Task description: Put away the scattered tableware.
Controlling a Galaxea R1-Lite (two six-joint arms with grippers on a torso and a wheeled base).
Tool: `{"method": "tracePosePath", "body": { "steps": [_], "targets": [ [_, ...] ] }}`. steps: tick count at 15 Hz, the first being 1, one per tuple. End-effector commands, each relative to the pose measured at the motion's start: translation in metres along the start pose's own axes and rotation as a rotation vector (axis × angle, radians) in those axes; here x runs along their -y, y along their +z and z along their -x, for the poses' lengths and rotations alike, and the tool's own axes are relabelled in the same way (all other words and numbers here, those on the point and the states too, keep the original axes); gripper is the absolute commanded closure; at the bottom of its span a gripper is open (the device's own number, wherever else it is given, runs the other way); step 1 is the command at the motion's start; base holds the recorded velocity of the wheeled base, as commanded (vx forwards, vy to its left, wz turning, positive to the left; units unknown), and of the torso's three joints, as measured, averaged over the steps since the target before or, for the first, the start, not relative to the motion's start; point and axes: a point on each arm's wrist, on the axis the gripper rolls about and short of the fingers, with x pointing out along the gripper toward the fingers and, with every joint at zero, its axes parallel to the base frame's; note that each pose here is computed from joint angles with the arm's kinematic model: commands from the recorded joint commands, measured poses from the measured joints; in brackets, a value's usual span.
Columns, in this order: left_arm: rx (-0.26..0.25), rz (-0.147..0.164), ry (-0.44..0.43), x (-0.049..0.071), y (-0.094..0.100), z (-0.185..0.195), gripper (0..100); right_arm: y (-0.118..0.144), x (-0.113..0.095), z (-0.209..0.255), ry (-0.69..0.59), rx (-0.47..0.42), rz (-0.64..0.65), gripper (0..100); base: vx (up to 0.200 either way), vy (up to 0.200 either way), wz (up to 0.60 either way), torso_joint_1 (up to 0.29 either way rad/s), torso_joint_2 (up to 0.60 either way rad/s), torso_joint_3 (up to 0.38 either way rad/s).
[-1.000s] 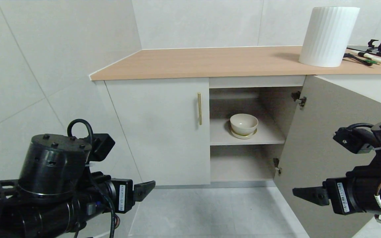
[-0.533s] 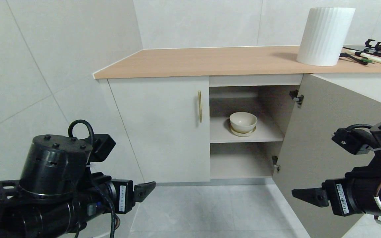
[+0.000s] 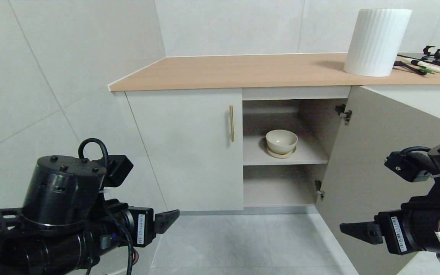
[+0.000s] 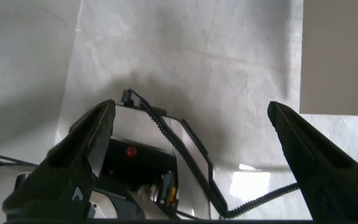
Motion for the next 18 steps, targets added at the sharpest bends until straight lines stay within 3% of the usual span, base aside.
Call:
{"method": "tracePosePath", "body": {
  "steps": [1, 14, 18],
  "targets": [
    [-0.002, 0.0, 0.001, 0.0, 0.0, 0.0, 0, 0.0, 0.001, 0.001, -0.007, -0.011, 0.001, 0, 0.0, -0.2, 0.0, 0.002, 0.0, -0.002],
    [-0.003, -0.001, 0.002, 0.0, -0.001, -0.001, 0, -0.009, 0.019, 0.048, -0.135, -0.124, 0.064, 0, 0.0, -0.2, 0.0, 0.0, 0.0, 0.001],
    [-0.003, 0.001, 0.002, 0.0, -0.001, -0.001, 0, -0.01, 0.028, 0.063, -0.205, -0.162, 0.058, 0, 0.0, 0.0, 0.0, 0.0, 0.0, 0.0]
  ]
}}
